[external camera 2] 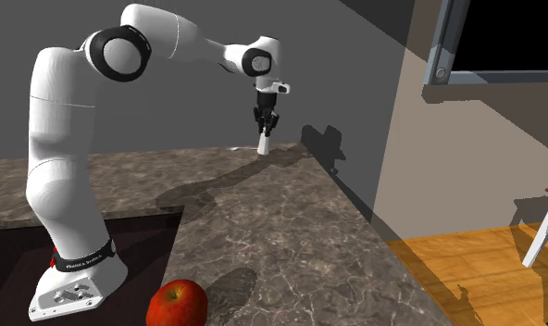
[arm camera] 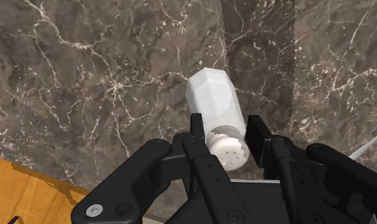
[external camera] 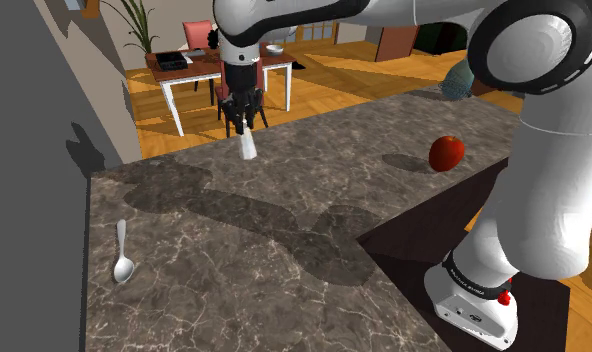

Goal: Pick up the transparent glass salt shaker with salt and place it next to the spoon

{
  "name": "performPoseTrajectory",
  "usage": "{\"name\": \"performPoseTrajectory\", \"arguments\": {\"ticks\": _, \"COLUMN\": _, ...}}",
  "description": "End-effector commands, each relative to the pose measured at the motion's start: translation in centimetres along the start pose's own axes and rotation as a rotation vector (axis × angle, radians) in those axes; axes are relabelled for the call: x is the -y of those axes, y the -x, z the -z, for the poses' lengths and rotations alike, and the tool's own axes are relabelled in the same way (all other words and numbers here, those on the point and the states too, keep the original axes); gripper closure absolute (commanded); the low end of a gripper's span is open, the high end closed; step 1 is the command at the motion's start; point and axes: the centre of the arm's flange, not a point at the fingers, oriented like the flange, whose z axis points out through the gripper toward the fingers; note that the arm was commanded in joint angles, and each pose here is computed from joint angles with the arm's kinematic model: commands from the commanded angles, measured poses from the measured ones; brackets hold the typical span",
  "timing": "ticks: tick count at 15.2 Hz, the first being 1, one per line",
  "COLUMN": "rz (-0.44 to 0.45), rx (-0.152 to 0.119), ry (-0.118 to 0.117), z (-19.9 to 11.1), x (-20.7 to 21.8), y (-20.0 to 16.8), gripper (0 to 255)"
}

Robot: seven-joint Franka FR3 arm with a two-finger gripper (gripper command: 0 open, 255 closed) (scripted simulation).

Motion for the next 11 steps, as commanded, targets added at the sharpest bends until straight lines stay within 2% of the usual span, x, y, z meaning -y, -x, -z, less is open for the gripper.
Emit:
{"name": "performPoseTrajectory", "arguments": {"ticks": 1, "rz": -0.001, "rx": 0.0, "ry": 0.0, "z": -0.3, "x": 2.4, "y": -0.7, "gripper": 255}}
{"name": "performPoseTrajectory", "arguments": {"ticks": 11, "rz": -0.001, "rx": 0.0, "ry": 0.0, "z": -3.7, "x": 14.3, "y": -5.0, "gripper": 255}}
